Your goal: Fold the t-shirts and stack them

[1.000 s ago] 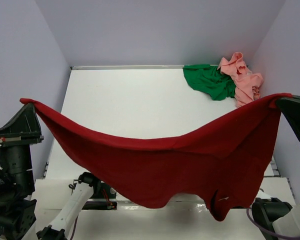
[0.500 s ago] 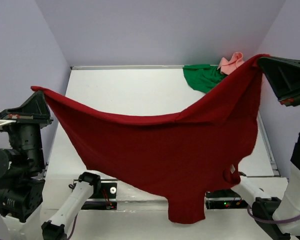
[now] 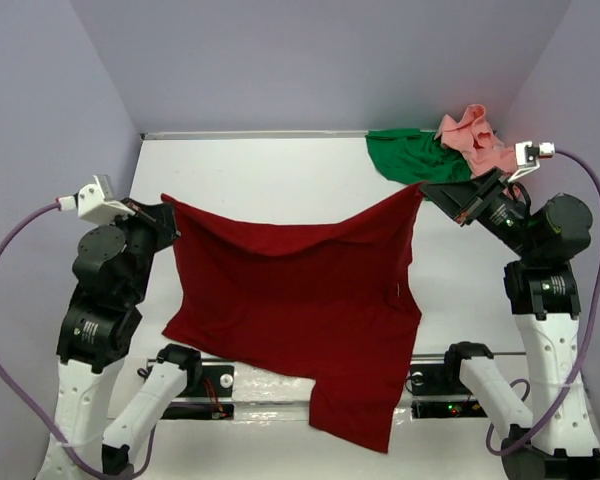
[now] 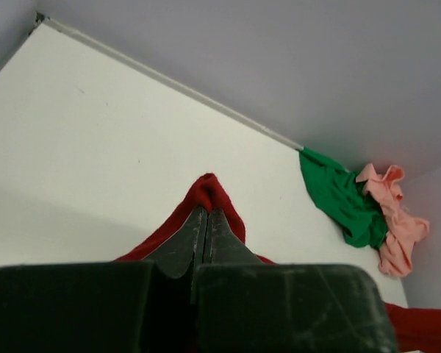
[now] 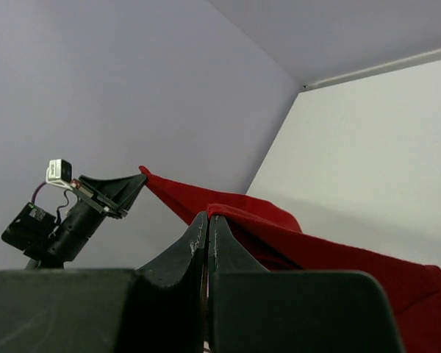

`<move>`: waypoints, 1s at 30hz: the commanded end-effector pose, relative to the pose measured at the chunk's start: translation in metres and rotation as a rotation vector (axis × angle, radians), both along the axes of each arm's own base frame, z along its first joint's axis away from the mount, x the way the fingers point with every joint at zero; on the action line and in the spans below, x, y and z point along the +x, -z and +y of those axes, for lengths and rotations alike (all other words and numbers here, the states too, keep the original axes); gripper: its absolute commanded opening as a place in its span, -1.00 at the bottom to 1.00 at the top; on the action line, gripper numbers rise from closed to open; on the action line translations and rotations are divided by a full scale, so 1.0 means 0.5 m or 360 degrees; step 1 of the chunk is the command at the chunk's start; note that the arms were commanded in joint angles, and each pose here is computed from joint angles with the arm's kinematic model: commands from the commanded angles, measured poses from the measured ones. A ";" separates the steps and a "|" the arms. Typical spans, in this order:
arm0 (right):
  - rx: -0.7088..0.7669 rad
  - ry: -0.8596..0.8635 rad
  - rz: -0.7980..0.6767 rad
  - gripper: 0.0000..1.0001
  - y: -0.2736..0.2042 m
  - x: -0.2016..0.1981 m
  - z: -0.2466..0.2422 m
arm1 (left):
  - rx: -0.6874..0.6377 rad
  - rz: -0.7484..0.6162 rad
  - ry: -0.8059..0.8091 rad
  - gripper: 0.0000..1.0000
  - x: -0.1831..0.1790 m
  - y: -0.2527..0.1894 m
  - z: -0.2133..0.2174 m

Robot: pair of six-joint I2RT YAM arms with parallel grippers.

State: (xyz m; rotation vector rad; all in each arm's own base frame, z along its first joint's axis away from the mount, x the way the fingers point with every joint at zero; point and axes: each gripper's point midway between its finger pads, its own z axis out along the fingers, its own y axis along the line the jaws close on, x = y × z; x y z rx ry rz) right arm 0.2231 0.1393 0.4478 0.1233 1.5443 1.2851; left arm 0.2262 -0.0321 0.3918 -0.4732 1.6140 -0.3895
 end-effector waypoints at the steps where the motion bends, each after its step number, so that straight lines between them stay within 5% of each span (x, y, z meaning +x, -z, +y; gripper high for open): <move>1: -0.0096 -0.0018 -0.0125 -1.00 0.021 0.039 0.004 | -0.0037 0.0042 0.0058 -1.00 0.056 0.052 -0.032; 8: -0.0195 -0.0083 0.0088 -1.00 0.159 0.168 0.010 | 0.0041 0.0290 0.0084 -1.00 0.169 0.207 -0.068; 14: -0.0274 -0.0123 0.0308 -1.00 0.281 0.295 0.010 | 0.0075 0.0339 0.0028 -1.00 0.222 0.249 -0.069; 30: -0.0364 -0.0132 0.0414 -1.00 0.387 0.559 0.013 | 0.0372 0.0522 -0.0301 -1.00 0.387 0.345 -0.014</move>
